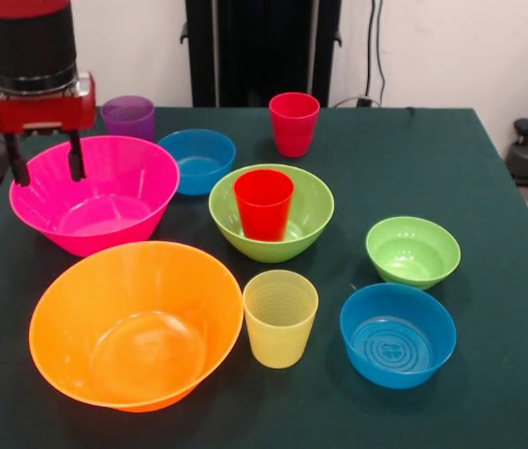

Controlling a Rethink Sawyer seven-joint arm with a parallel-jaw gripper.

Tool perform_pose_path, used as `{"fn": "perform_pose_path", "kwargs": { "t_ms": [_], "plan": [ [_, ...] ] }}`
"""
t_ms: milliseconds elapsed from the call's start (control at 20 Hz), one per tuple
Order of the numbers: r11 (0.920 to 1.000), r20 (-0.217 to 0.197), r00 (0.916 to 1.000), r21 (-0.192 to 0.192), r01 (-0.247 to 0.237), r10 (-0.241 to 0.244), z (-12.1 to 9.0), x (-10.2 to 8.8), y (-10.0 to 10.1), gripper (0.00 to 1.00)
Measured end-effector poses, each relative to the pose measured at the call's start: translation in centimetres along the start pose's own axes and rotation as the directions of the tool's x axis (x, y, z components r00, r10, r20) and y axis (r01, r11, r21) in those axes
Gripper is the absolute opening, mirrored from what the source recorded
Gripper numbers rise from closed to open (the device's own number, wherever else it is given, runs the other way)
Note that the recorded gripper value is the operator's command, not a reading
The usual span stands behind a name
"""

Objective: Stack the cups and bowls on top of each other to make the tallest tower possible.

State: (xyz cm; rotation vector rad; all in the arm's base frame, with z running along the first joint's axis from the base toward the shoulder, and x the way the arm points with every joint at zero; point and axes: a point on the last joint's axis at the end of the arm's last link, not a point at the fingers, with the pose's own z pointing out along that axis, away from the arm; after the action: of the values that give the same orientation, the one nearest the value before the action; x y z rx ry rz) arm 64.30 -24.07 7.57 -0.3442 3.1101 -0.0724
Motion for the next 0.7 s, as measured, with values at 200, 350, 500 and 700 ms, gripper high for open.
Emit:
{"fn": "perform_pose_path", "kwargs": {
  "t_ms": [200, 350, 500, 700],
  "plan": [
    [0.9989, -0.001, 0.9989, -0.012, 0.046, -0.046, 2.8, 0.4, -1.2, 1.00],
    [0.9968, -0.005, 0.9970, -0.022, 0.077, -0.077, 4.3, 0.8, -1.5, 1.00],
    [0.9928, -0.009, 0.9933, -0.033, 0.115, -0.116, 5.9, 1.2, -1.6, 1.00],
    [0.9879, -0.010, 0.9886, -0.039, 0.150, -0.151, 6.9, 1.4, -1.3, 1.00]
  ]
}}
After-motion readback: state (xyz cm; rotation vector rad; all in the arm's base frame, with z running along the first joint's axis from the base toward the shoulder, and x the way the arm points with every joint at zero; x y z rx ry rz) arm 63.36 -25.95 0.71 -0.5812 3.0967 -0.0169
